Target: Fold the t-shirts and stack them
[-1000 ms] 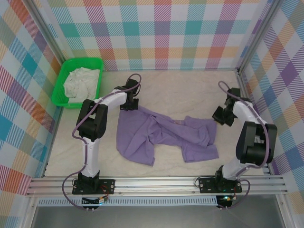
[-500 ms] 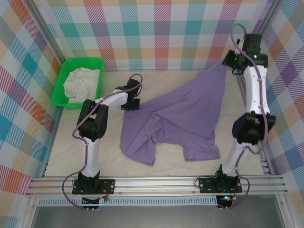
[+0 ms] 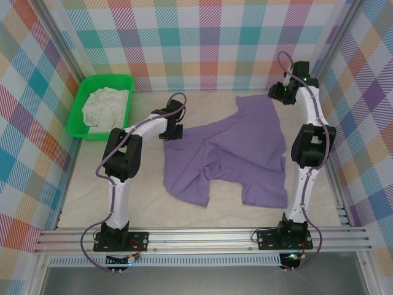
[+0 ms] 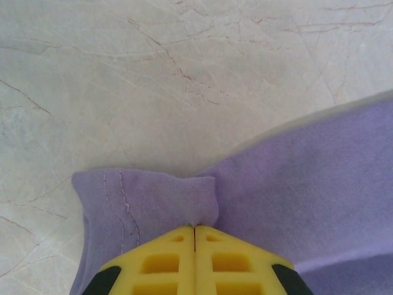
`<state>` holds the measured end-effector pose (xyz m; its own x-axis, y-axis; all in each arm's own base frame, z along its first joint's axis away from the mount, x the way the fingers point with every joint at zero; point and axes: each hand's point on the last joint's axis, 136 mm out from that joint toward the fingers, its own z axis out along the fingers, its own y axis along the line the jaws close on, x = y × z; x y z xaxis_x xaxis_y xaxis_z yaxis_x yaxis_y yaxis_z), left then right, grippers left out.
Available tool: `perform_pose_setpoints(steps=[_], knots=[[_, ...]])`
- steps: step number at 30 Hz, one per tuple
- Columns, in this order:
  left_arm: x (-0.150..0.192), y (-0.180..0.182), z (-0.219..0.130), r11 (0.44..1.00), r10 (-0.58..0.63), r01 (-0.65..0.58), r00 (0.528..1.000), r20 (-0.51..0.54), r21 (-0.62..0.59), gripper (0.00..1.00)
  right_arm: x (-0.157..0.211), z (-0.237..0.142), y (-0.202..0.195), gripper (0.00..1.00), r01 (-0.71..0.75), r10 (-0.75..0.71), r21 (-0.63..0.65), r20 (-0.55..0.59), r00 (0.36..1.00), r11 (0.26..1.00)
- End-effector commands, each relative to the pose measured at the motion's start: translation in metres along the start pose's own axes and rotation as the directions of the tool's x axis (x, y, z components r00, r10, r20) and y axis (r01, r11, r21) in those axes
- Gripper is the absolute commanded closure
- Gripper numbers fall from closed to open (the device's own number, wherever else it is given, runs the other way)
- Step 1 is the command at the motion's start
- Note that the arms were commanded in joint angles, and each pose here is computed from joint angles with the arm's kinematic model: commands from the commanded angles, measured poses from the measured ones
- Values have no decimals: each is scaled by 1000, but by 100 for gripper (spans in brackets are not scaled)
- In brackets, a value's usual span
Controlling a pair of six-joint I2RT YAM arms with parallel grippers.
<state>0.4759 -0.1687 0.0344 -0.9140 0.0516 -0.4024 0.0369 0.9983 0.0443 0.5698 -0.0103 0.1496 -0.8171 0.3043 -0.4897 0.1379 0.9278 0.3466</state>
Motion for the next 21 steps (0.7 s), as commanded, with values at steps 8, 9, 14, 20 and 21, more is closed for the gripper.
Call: perform_pose_setpoints(steps=[8, 9, 14, 20, 21], knots=[[-22, 11, 12, 995, 10, -5, 999, 45, -101, 100, 149, -74, 50, 55, -151, 138, -135, -99, 985, 979], [-27, 12, 14, 994, 14, -8, 999, 49, -108, 100, 168, -75, 53, 55, -157, 141, -133, -122, 983, 979], [-63, 21, 29, 987, 37, -26, 997, 67, -157, 100, 250, -89, 68, 55, -125, 102, -102, -208, 973, 987], [-114, 45, 47, 983, 15, 2, 996, 87, -183, 100, 321, -104, 57, 55, -177, 157, -51, -270, 950, 983], [-122, 49, 48, 986, -11, 28, 994, 105, -166, 100, 333, -106, 54, 54, -195, 176, -41, -278, 944, 980]])
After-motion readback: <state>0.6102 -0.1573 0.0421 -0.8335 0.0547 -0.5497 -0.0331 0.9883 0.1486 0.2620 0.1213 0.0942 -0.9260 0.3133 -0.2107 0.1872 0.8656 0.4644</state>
